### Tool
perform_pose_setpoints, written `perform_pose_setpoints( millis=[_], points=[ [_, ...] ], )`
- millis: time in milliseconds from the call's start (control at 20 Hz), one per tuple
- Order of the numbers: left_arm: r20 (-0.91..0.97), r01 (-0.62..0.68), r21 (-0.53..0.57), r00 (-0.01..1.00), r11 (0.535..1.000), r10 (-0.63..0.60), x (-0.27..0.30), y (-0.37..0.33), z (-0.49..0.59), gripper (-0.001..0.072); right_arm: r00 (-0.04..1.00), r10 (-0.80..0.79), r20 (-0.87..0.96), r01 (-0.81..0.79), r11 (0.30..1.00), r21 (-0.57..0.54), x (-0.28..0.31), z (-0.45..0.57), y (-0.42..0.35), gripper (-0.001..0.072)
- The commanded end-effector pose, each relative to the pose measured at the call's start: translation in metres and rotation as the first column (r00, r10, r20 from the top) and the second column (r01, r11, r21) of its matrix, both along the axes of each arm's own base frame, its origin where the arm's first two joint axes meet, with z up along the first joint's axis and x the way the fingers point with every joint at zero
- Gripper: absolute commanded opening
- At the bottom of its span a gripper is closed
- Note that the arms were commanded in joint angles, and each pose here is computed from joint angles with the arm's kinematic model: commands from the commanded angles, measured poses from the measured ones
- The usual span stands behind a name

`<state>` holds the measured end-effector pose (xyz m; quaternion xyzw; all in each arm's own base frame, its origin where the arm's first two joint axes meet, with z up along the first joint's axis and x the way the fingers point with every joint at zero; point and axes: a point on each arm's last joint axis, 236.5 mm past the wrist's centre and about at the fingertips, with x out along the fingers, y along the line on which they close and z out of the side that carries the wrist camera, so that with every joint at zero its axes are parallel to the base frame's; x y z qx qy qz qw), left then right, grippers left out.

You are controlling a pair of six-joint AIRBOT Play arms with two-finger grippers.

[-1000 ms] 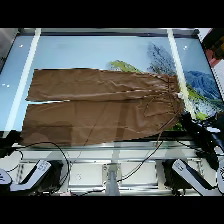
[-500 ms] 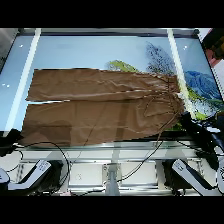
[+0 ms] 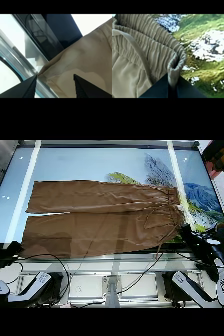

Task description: Fold the clothes and pants, and hang the long-sleeved shirts on hangers.

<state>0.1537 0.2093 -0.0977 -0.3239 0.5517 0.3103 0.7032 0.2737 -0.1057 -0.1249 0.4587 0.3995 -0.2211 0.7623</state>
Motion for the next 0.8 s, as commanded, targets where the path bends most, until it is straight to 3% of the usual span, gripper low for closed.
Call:
perform_pose_setpoints(
  millis=[0,250,450,650,750],
  points=[
    [-0.004,0.072,0.008,0.997,0.997,-0.072,-0.002,0.0,0.0,0.0498,1.0,0.004,-0.001,-0.004,1.0,0.006,0.0,0.0,0.002,0.0033],
    [0.146,0.004,-0.078,0.989,0.997,0.008,0.004,0.0,0.003,0.0498,1.0,0.004,-0.001,-0.004,1.0,0.006,0.0,0.0,0.002,0.0033],
    [0.126,0.001,-0.205,0.992,0.979,0.025,0.002,-0.018,-0.018,0.0498,1.0,0.006,-0.002,-0.006,1.0,0.008,0.0,0.0,0.003,0.0033],
    [0.128,-0.02,-0.195,0.991,0.981,0.045,0.004,-0.011,-0.026,0.045,1.0,0.017,-0.003,-0.017,1.0,0.024,-0.001,0.0,0.007,0.0033],
    [0.129,-0.02,-0.193,0.991,0.981,0.046,0.004,-0.01,-0.026,0.0252,1.0,0.018,-0.003,-0.018,1.0,0.025,-0.001,0.0,0.008,0.0033]
  ],
)
